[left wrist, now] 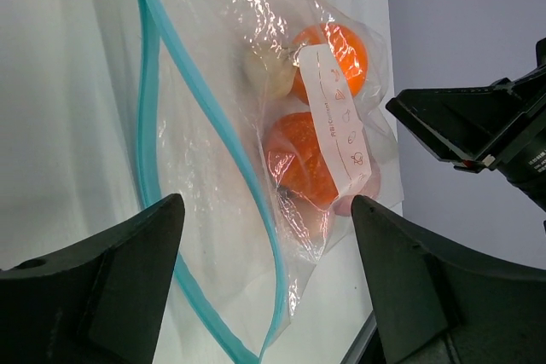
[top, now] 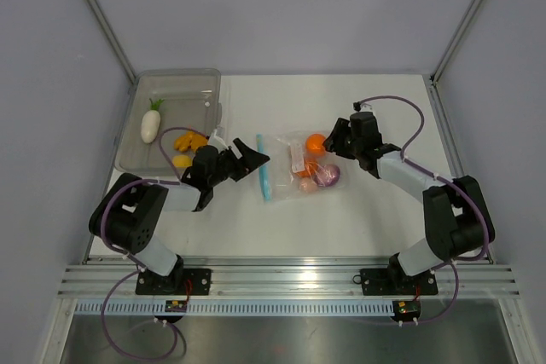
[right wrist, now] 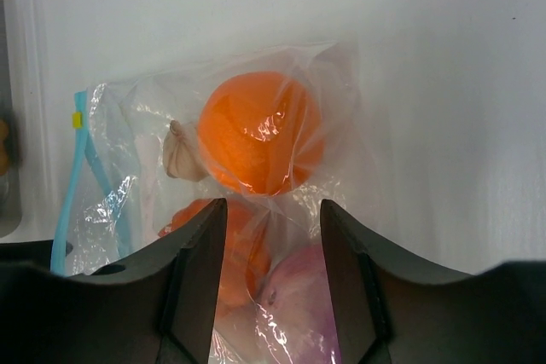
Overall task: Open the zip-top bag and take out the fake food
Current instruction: Pick up the fake vegetable from the zipper food storage bag.
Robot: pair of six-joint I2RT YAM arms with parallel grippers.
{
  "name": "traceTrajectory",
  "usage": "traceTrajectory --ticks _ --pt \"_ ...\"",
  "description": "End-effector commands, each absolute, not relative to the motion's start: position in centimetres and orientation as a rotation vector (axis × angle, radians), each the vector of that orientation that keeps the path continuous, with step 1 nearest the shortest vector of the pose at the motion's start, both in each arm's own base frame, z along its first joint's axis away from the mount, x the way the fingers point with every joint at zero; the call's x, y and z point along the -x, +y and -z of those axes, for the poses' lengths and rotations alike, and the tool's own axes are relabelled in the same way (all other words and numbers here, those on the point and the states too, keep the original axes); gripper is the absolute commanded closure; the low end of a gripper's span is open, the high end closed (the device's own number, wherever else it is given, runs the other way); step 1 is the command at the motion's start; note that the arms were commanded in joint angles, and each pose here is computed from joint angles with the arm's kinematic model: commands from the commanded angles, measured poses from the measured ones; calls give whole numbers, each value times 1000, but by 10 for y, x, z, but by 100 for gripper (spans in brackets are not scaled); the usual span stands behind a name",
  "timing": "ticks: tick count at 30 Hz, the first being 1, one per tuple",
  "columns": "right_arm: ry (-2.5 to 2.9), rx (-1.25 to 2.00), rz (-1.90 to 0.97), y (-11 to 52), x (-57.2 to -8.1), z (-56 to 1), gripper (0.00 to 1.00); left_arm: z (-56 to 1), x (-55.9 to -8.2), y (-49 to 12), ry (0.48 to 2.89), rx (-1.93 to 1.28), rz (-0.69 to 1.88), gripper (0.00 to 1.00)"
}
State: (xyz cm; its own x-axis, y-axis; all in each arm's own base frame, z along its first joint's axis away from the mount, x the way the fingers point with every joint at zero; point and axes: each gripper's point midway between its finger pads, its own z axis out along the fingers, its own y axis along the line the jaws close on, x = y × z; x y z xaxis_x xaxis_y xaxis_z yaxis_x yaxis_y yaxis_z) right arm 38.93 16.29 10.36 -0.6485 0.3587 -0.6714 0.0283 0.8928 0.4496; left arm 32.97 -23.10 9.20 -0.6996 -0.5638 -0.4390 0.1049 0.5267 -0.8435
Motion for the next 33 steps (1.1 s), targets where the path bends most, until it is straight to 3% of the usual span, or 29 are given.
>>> traceTrajectory --ticks 1,5,8,9,14,17,20,33 --pt "2206 -239 -565 173 -395 -110 46 -110 -346 -246 1976 301 1206 19" --pt "2212 -234 -576 176 -397 -108 48 -104 -349 -265 2004 275 1217 26" --pt "2219 -234 -580 177 -398 -105 58 -101 -349 -271 2011 269 1231 42" --pt "2218 -232 -582 178 -398 -106 62 -102 -350 -272 2002 264 1241 53" --pt "2227 -230 -594 181 -400 -103 82 -107 -351 -273 1993 246 1242 71" --pt "2233 -233 -580 180 -402 -103 99 -109 -351 -274 1985 238 1250 84" --pt "2228 -223 -549 176 -404 -108 100 -114 -351 -277 1975 216 1277 100" --pt "2127 -214 -225 142 -403 -156 100 -146 -350 -261 1819 244 1459 100"
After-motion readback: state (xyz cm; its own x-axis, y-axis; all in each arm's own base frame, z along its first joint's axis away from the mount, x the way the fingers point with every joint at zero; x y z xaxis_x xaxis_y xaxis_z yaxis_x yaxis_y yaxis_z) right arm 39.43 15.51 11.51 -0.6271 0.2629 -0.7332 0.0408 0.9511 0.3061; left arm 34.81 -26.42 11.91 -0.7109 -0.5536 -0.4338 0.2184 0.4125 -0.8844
